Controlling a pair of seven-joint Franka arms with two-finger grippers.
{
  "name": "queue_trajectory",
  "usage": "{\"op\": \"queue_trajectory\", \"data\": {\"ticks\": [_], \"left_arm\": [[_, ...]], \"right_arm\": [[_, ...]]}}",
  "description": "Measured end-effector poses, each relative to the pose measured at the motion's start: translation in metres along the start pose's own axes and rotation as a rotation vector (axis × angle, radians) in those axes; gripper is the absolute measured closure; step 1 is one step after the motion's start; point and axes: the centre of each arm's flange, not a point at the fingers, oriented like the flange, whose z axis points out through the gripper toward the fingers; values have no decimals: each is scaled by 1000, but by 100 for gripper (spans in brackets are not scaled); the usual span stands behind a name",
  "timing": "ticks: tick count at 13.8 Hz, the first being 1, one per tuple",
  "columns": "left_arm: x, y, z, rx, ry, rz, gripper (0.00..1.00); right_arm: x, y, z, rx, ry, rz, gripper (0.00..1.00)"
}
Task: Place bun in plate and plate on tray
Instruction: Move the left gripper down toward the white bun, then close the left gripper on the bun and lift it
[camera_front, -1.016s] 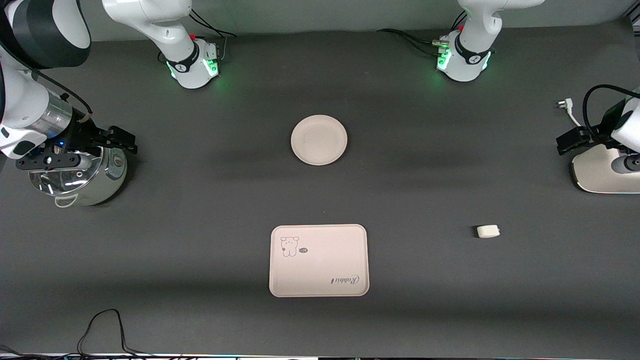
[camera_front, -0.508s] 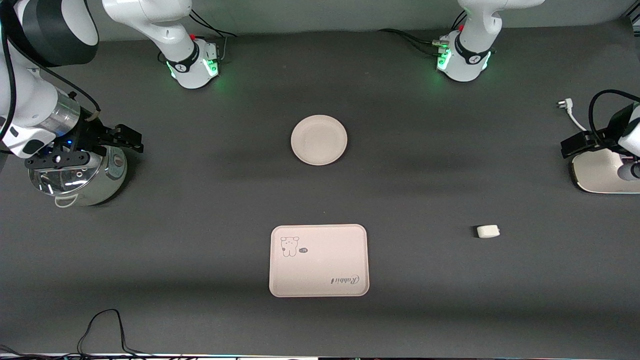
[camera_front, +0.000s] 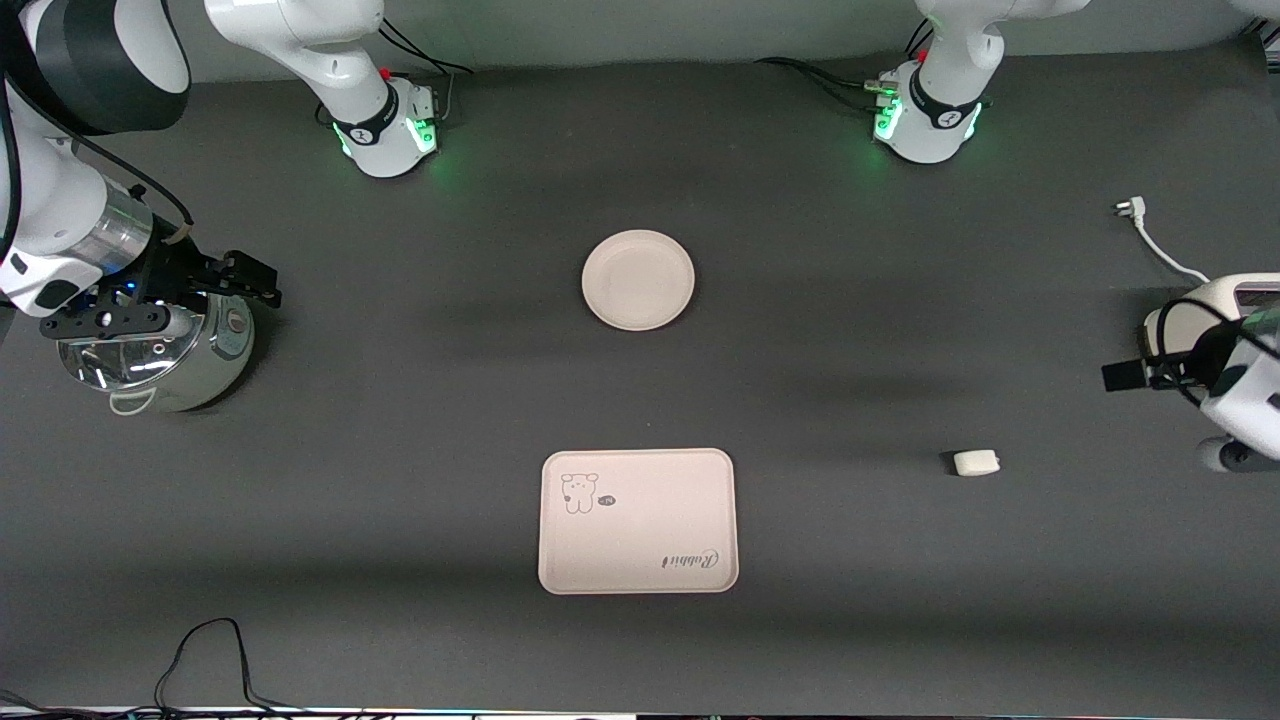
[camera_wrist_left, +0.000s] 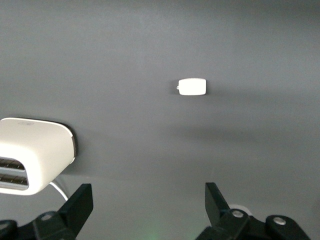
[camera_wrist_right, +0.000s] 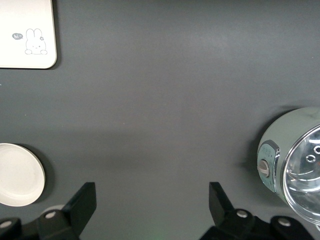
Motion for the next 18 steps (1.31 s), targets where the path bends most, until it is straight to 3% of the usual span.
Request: {"op": "queue_trajectory", "data": {"ticks": [6, 13, 18], "left_arm": [[31, 15, 41, -45, 37, 15, 0], [84, 36, 181, -77, 69, 20, 0], [87, 52, 259, -144, 107, -3, 0]], "right_arm": [[0, 0, 0, 2, 0, 1, 0], [0, 1, 0, 2, 0, 2, 0], [0, 2, 1, 2, -1, 4, 0]]}}
